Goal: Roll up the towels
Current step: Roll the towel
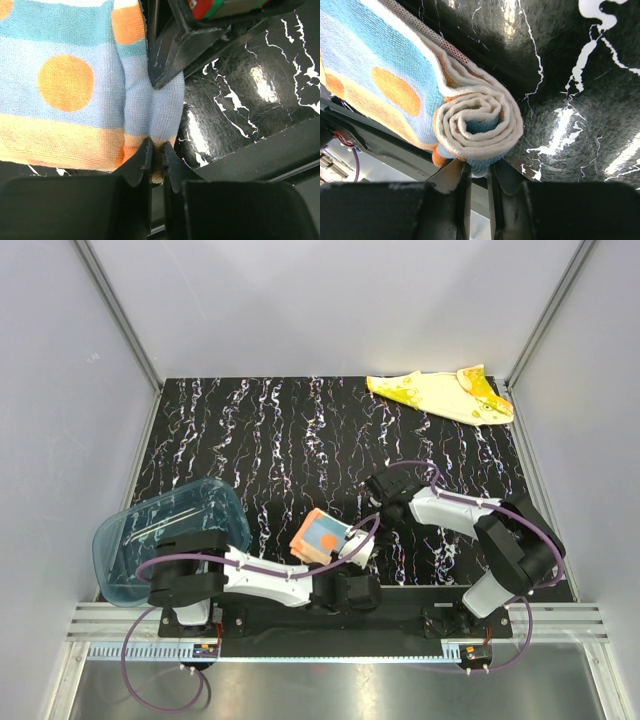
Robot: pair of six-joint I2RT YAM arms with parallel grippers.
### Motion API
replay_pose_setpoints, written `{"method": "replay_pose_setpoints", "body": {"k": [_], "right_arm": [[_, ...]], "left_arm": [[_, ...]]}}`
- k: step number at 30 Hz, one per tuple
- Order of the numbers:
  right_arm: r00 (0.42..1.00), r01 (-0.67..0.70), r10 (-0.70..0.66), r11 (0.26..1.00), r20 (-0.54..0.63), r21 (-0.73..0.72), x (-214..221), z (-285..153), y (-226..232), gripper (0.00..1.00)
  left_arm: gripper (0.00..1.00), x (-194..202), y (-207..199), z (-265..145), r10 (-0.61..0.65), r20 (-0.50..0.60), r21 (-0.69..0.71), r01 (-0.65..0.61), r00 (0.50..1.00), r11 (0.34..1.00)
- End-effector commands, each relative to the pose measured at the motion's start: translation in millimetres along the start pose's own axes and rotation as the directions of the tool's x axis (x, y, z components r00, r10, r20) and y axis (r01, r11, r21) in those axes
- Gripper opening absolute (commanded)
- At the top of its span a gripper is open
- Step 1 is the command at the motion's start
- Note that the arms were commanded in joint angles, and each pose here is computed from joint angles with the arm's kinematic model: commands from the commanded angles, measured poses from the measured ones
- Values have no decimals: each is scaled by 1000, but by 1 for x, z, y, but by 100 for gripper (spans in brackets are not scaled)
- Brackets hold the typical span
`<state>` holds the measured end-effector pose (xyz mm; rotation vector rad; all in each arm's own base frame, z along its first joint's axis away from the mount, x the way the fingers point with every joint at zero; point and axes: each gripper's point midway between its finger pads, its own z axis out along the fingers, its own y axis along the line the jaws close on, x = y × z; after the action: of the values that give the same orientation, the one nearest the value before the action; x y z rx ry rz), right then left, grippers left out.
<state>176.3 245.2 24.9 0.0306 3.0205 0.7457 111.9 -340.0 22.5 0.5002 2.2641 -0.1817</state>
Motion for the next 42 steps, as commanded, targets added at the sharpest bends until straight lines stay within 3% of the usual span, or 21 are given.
{"method": "replay_pose_setpoints", "body": {"k": [1, 8, 25, 31, 42], "right_arm": [[999, 18, -20, 999, 47, 52, -18, -4, -12, 22], [997, -22, 18, 999, 71, 50, -38, -15, -32, 31], [995, -33, 25, 996, 94, 84, -43, -23, -43, 34], [986, -42, 25, 994, 166, 103, -52, -48, -42, 39], [979, -4, 6, 1000, 206, -7, -43, -73, -21, 51]], "left_arm": [[0, 56, 34, -4, 117, -191, -38, -126, 975, 991], [0, 41, 15, -18, 60, -172, 88, -45, 983, 995], [0, 13, -8, -38, -115, -233, 377, 198, 966, 905], [0, -4, -12, -42, -231, -275, 494, 343, 933, 799], [0, -60, -16, -53, -421, -368, 690, 547, 829, 475]]}}
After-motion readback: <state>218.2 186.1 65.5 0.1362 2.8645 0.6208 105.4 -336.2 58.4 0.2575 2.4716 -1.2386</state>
